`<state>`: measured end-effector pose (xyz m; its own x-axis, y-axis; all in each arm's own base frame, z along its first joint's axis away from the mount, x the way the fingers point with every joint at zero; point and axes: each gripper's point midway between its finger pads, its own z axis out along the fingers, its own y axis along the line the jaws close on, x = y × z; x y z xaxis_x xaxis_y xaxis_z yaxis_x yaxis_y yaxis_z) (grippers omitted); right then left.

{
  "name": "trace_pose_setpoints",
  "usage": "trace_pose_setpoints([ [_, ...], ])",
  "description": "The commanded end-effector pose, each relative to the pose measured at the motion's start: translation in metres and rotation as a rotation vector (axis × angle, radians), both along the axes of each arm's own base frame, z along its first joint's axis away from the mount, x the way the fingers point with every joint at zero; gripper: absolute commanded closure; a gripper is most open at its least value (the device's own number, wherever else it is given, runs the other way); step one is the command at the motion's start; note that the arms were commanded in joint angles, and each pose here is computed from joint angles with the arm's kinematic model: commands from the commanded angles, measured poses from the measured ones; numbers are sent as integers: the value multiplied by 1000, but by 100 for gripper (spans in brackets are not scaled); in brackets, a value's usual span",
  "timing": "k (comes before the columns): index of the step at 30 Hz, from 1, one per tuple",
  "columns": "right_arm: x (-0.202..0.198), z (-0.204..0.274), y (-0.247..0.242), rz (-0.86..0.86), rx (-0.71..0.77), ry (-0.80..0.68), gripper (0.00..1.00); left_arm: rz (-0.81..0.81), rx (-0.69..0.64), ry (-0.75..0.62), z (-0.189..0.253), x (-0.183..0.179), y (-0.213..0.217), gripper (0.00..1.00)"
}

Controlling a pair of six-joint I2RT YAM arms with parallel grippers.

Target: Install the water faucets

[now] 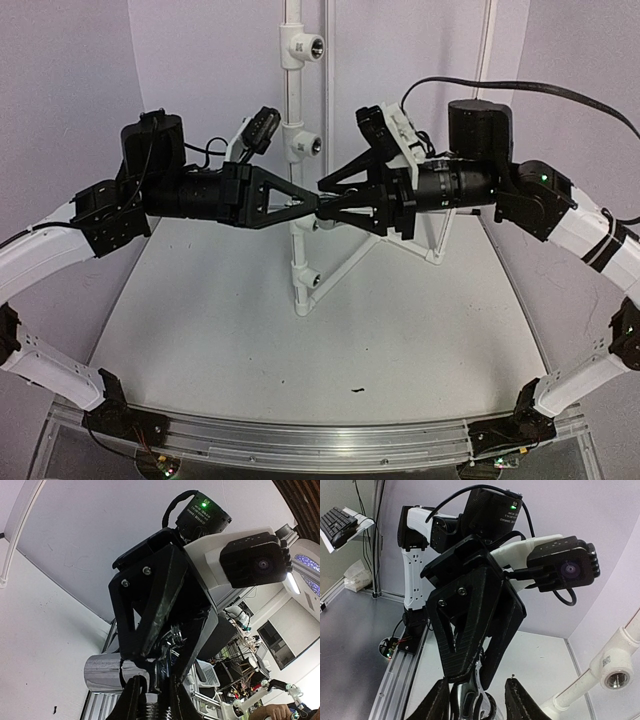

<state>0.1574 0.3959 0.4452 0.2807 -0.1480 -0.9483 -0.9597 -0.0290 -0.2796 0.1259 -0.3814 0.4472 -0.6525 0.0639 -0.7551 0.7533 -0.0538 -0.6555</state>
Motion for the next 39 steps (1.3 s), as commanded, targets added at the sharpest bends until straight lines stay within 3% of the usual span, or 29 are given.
trace_pose_setpoints([
  [1, -1, 17, 4, 27, 46, -15, 64, -33, -107, -90, 38, -10, 5, 100],
  [8, 1, 7, 5, 24, 26, -34, 72, -26, -120, -98, 40, -11, 9, 100],
  [12, 3, 1, 5, 12, 15, -44, 61, -19, -127, -105, 43, -12, 12, 100],
  [16, 4, -2, 7, 15, 9, -40, 63, -19, -124, -98, 42, -11, 11, 100],
  [22, 5, -5, 9, 17, 2, -45, 76, -9, -132, -102, 45, -10, 12, 100],
  [25, 6, -7, 6, 5, -3, -43, 99, -5, -136, -105, 46, -11, 14, 100],
  [27, 7, -5, 4, -13, 2, -27, 100, 21, -138, -103, 47, -8, 15, 99],
  [28, 10, -3, 3, -37, 9, -17, 100, 63, -139, -97, 47, -2, 17, 91],
  [31, 25, 7, -6, -162, 40, 0, 100, 202, -110, -89, 42, 18, 26, 48],
  [35, 53, 17, -32, -398, 85, 6, 100, 508, 29, -103, 31, 63, 49, 26],
  [39, 61, 29, -55, -512, 121, -1, 100, 748, 110, -235, 40, 96, 76, 1],
])
